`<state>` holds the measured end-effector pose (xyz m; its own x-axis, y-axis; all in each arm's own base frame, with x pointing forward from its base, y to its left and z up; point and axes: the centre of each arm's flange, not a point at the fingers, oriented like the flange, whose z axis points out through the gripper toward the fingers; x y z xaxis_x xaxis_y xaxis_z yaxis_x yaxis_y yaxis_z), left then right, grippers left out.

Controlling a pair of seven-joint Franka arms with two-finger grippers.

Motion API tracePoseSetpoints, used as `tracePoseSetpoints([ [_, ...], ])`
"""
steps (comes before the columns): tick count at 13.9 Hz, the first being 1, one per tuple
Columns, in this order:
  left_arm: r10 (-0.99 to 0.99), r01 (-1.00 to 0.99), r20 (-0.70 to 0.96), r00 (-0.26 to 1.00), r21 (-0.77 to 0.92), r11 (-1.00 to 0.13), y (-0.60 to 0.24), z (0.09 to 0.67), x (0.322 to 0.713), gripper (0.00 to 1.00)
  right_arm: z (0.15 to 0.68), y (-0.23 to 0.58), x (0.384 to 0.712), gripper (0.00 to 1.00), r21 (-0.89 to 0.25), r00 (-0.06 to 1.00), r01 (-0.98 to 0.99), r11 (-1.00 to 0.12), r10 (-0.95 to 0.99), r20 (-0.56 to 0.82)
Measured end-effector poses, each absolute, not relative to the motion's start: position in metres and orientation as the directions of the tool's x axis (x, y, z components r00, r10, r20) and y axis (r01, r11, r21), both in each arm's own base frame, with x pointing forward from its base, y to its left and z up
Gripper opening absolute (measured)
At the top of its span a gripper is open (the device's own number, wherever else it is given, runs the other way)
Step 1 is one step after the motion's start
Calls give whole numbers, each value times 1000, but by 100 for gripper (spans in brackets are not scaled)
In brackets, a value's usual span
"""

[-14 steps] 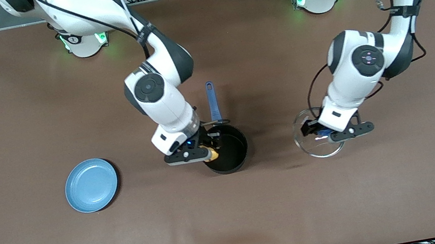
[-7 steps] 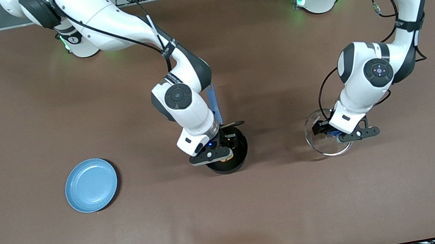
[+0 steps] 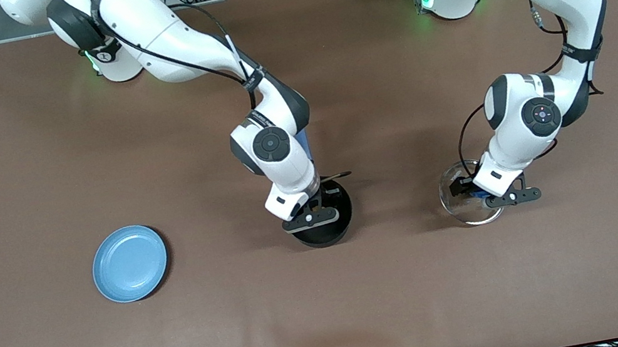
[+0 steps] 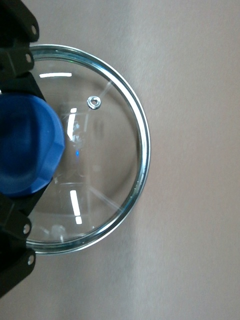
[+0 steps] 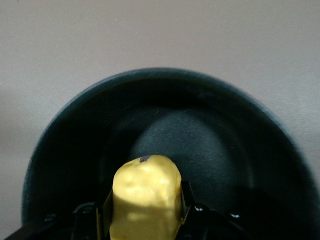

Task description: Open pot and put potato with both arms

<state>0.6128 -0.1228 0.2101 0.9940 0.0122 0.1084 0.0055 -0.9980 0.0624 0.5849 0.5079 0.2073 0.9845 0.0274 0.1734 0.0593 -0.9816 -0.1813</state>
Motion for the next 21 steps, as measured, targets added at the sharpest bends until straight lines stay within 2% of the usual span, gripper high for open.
tracePoseSetpoints([
  [3, 13, 6, 118, 993, 59, -998, -116, 209, 615, 77, 206, 514, 584, 56, -186, 983, 68, -980, 34, 182],
  [4, 11, 4, 121, 993, 60, -998, -118, 210, 616, 77, 206, 515, 585, 56, -186, 982, 69, -980, 34, 183],
  [6, 9, 1, 129, 992, 63, -998, -120, 213, 618, 89, 206, 515, 585, 56, -187, 982, 69, -980, 34, 185],
  [7, 9, 0, 137, 990, 64, -998, -120, 216, 620, 89, 206, 515, 585, 56, -187, 982, 69, -980, 34, 185],
  [8, 10, 0, 150, 989, 66, -998, -120, 223, 623, 94, 206, 515, 586, 61, -186, 982, 69, -980, 34, 185],
  [9, 11, -1, 169, 986, 67, -998, -121, 234, 626, 99, 205, 514, 586, 61, -184, 982, 68, -981, 33, 186],
  [10, 11, -1, 186, 983, 65, -998, -120, 250, 629, 100, 204, 513, 587, 66, -183, 982, 67, -981, 32, 188],
  [13, 7, -1, 191, 982, 39, -999, -118, 316, 628, 100, 216, 513, 594, 96, -185, 976, 76, -980, 36, 214],
  [14, 6, 0, 194, 981, 29, -1000, -117, 341, 625, 100, 225, 514, 597, 100, -188, 974, 78, -979, 35, 223],
  [18, 5, 8, 153, 988, -19, -1000, -114, 438, 604, 100, 281, 500, 607, 100, -137, 979, 63, -989, 35, 198],
  [21, 14, 18, 81, 997, -39, -999, -115, 499, 595, 100, 350, 471, 620, 100, -98, 980, 27, -995, 7, 201],
])
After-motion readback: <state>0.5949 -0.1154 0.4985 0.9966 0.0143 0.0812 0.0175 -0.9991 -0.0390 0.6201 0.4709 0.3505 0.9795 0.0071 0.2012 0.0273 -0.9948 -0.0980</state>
